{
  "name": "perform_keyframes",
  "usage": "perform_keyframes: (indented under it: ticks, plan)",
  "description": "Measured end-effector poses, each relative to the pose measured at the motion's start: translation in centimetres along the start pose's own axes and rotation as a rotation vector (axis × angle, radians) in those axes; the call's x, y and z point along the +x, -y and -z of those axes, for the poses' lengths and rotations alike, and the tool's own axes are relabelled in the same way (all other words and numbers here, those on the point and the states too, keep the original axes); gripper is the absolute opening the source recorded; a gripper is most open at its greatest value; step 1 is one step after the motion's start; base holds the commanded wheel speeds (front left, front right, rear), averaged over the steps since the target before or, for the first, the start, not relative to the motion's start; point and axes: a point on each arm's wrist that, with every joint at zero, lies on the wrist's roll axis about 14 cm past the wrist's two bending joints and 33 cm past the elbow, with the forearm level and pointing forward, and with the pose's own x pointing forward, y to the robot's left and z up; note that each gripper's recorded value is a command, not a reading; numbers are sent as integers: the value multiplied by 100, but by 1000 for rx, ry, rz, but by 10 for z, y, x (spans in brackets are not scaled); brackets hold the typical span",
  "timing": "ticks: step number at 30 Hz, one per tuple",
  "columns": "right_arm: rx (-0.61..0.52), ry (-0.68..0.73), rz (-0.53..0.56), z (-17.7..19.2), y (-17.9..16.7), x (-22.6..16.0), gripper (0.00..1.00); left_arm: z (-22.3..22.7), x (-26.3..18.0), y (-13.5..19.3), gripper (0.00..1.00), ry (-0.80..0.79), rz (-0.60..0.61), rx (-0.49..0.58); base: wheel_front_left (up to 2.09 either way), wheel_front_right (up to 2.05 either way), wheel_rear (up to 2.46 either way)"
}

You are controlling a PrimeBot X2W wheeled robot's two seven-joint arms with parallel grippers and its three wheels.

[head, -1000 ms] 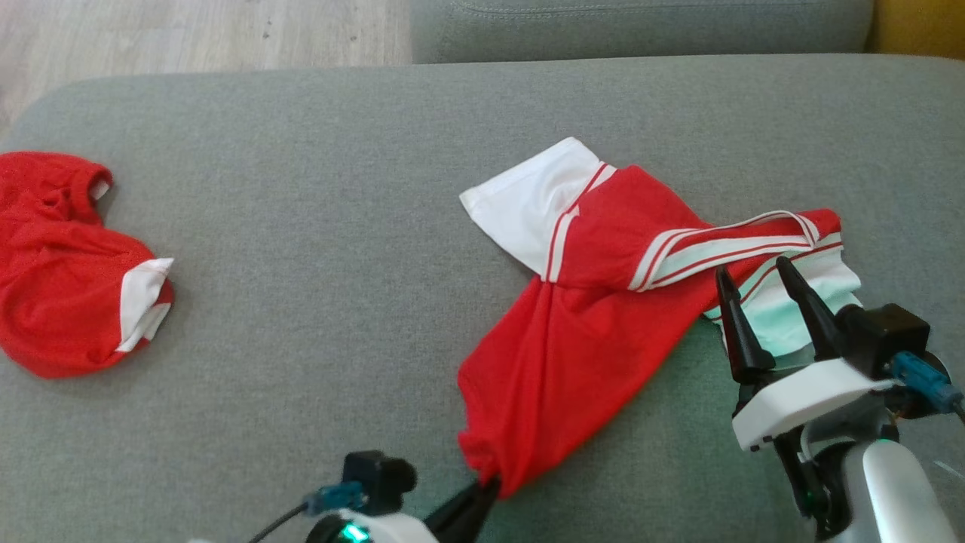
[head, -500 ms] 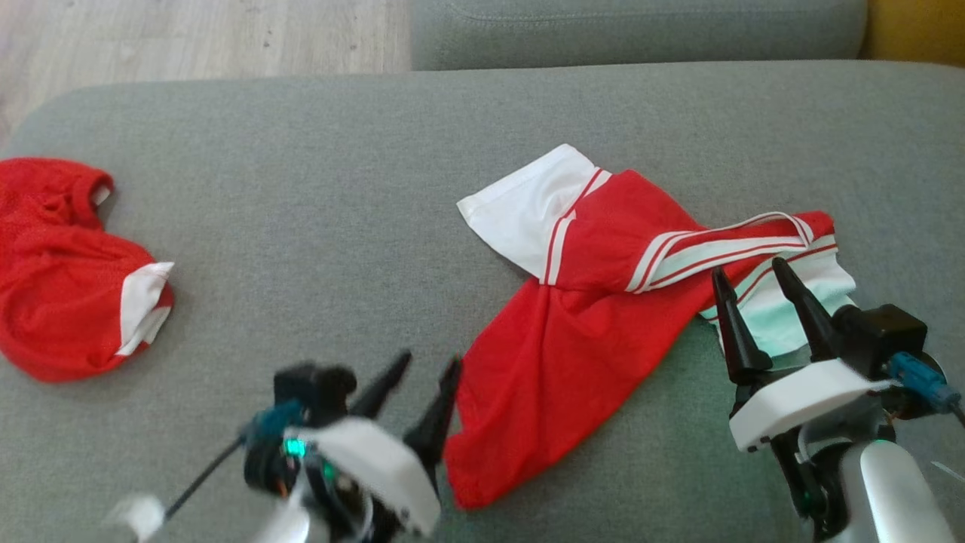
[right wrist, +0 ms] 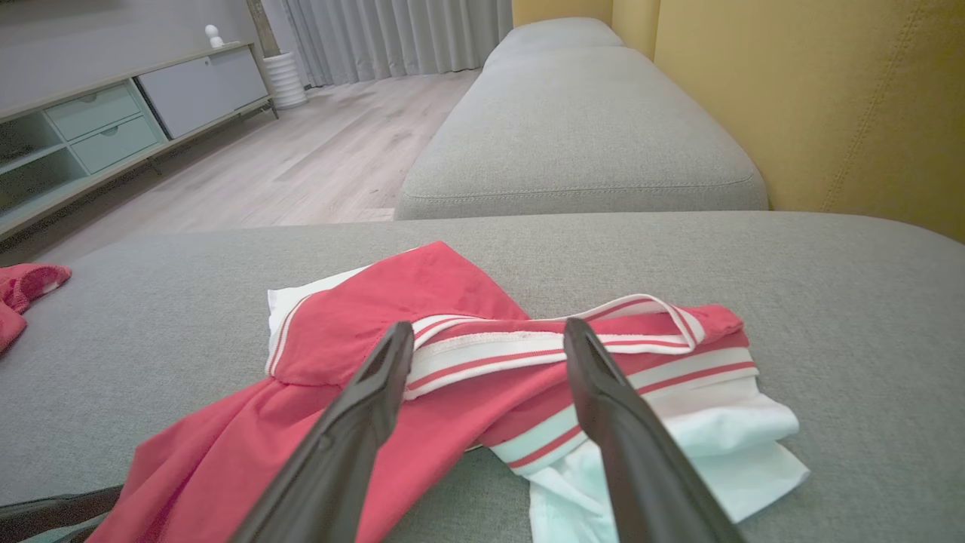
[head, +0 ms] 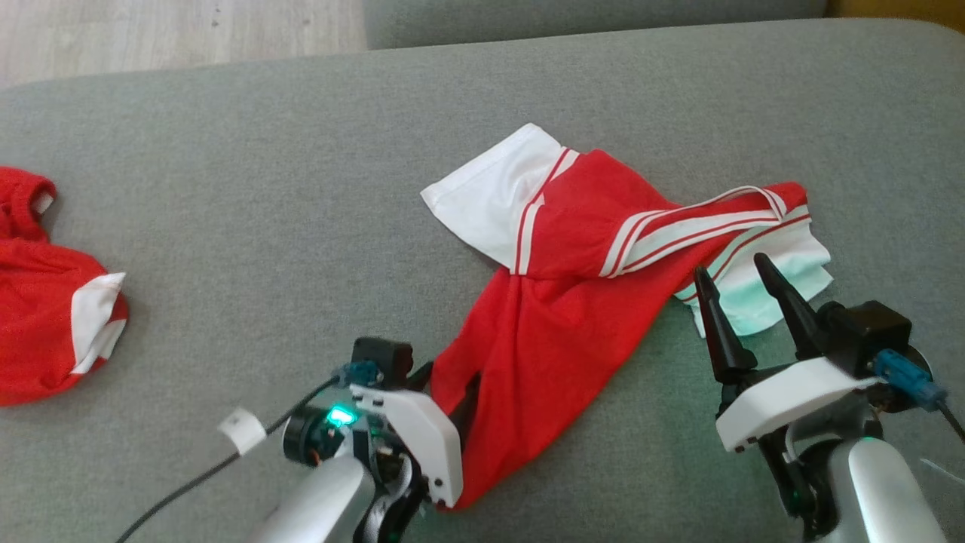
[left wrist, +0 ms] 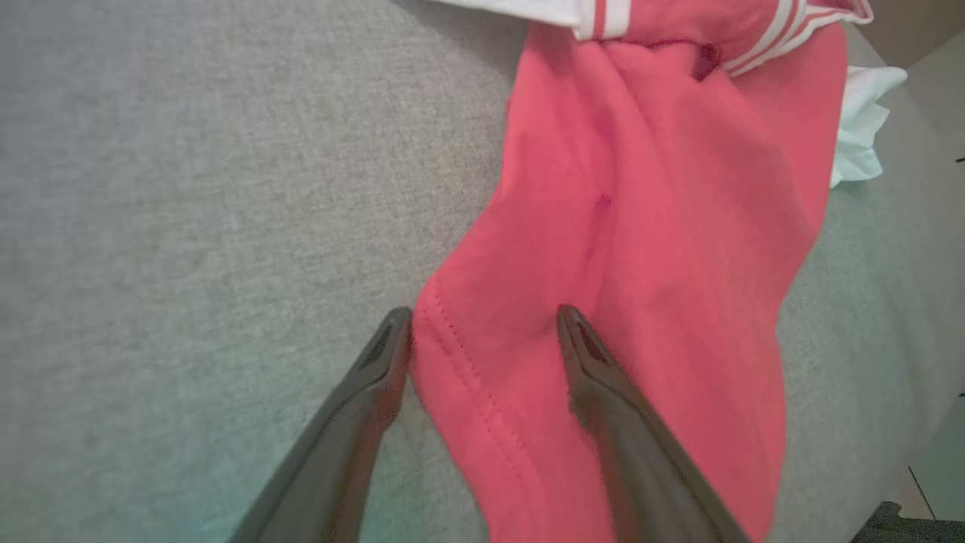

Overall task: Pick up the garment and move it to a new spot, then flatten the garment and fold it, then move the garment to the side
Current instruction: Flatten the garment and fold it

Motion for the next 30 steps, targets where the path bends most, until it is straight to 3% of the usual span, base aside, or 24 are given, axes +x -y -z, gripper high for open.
perform_keyframes:
  ticks: [4,5,6,7,14,22,30]
  plan:
    - [-10,-7,0,2,0,0,100,-5,9,-5,100,-2,-9,17,0,0,0]
    - [-17,-10,-3,3,-1,1,100,-4,11,-5,94,-9,-9,21,0,0,0]
    - [-23,-14,-8,4,-3,1,100,-4,12,-4,43,-15,-4,24,0,0,0]
    - [-29,-18,-11,5,-4,2,100,-5,14,-5,0,-9,-7,24,0,0,0]
    - [-35,-25,-10,7,-2,8,100,-23,23,-22,0,99,-64,56,0,0,0]
    - [-30,-38,7,12,4,11,100,-147,16,-51,0,488,-183,184,0,0,0]
    - [-30,-45,18,15,9,12,100,-198,13,-77,0,606,-262,288,0,0,0]
